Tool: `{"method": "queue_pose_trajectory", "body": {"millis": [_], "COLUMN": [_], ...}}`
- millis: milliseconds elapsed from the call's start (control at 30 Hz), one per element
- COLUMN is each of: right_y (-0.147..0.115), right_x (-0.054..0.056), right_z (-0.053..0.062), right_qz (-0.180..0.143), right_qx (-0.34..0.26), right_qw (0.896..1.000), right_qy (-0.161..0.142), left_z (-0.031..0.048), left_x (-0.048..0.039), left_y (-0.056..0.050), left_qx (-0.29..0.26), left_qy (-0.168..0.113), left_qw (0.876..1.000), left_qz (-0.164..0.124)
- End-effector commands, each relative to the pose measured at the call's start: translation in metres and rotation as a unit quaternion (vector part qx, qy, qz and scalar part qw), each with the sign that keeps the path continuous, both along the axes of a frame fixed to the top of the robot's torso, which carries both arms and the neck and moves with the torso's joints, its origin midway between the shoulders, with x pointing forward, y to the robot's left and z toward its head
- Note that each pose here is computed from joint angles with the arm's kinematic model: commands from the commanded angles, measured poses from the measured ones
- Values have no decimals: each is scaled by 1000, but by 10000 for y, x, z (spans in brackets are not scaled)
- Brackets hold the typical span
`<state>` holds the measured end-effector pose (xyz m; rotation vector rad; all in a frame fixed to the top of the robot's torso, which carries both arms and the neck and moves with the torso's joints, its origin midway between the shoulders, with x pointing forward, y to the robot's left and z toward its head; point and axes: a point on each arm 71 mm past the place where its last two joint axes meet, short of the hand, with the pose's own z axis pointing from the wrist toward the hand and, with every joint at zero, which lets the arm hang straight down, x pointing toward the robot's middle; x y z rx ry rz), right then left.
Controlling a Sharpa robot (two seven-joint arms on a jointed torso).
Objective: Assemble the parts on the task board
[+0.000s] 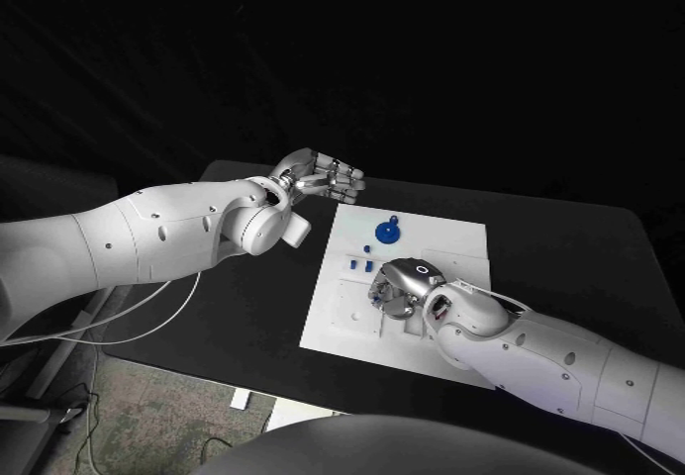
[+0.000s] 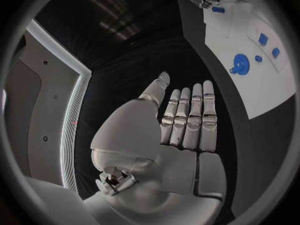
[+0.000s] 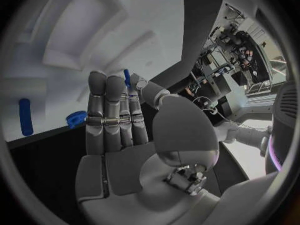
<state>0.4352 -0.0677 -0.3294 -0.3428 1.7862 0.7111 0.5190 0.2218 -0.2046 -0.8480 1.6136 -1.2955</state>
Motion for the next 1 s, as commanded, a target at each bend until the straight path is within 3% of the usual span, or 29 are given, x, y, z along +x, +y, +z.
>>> {"method": "queue_pose_trajectory", "body": {"millis": [33,767,1000], "right_y": [9,36,66], "right_x": [1,41,18], "right_z": [-17,-45,-75], "right_qz": [-1,-9,5], "right_qx": [-11,-15,-30], "right_qw": [1000,1000,999], "right_qy": [-1,-5,13], "left_z": [13,12,11], "left_x": [-3,-4,-6], "left_y": [-32,-46,-50], "left_qx": [-6,-7,-7], "left_qy": [0,1,3], "left_qw": [1000,1000,1000], "left_qz": [-9,-12,-12]}}
